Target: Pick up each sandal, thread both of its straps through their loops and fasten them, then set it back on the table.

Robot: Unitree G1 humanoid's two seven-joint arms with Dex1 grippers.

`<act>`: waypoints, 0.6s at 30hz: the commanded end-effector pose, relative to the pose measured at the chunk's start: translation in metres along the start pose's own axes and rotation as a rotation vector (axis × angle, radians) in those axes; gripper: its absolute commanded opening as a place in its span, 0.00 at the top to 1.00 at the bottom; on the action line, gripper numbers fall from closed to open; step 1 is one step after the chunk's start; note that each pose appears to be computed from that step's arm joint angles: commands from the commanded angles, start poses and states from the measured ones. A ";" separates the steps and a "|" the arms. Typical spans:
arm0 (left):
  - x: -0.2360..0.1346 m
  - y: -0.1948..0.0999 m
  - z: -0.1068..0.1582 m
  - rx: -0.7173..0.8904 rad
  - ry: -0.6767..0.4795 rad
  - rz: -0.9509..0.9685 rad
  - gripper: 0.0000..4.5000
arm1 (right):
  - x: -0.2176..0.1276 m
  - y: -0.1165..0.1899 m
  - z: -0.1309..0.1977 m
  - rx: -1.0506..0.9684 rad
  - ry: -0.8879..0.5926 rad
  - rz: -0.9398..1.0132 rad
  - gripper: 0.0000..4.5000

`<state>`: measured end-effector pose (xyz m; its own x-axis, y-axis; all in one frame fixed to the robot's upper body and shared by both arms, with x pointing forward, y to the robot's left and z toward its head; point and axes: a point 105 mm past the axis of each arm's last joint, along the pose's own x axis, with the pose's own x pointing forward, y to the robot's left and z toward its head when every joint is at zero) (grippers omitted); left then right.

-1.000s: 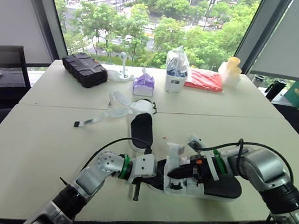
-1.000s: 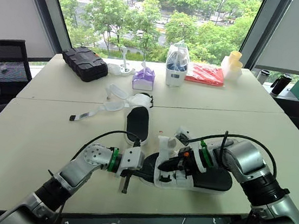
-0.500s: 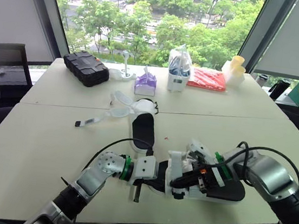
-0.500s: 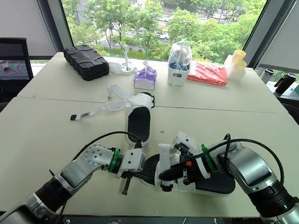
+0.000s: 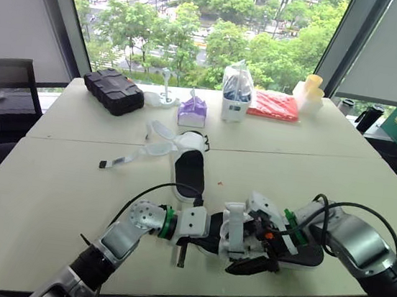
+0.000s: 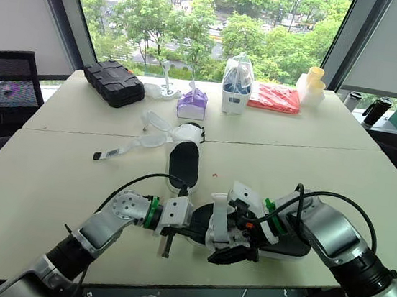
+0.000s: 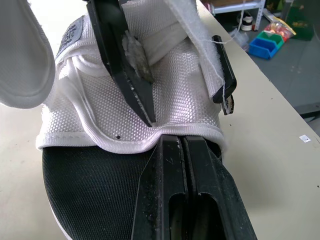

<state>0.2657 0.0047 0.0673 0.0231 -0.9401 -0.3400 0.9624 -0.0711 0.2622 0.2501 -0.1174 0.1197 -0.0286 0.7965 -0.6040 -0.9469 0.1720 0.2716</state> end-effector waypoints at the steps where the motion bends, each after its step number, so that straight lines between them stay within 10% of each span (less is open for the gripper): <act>1: 0.002 -0.016 -0.032 -0.074 0.114 -0.046 1.00 | -0.011 0.006 0.021 0.049 -0.092 0.010 0.01; 8: 0.002 -0.015 -0.032 -0.071 0.116 -0.043 1.00 | -0.015 0.009 0.036 0.147 -0.164 0.036 0.06; 18: 0.001 -0.015 -0.033 -0.072 0.119 -0.045 1.00 | -0.014 0.012 0.039 0.170 -0.184 0.050 0.99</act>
<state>0.2661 0.0044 0.0685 0.0207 -0.9399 -0.3409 0.9608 -0.0755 0.2666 0.2511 -0.1063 0.1478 -0.0023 0.8791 -0.4767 -0.8608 0.2408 0.4483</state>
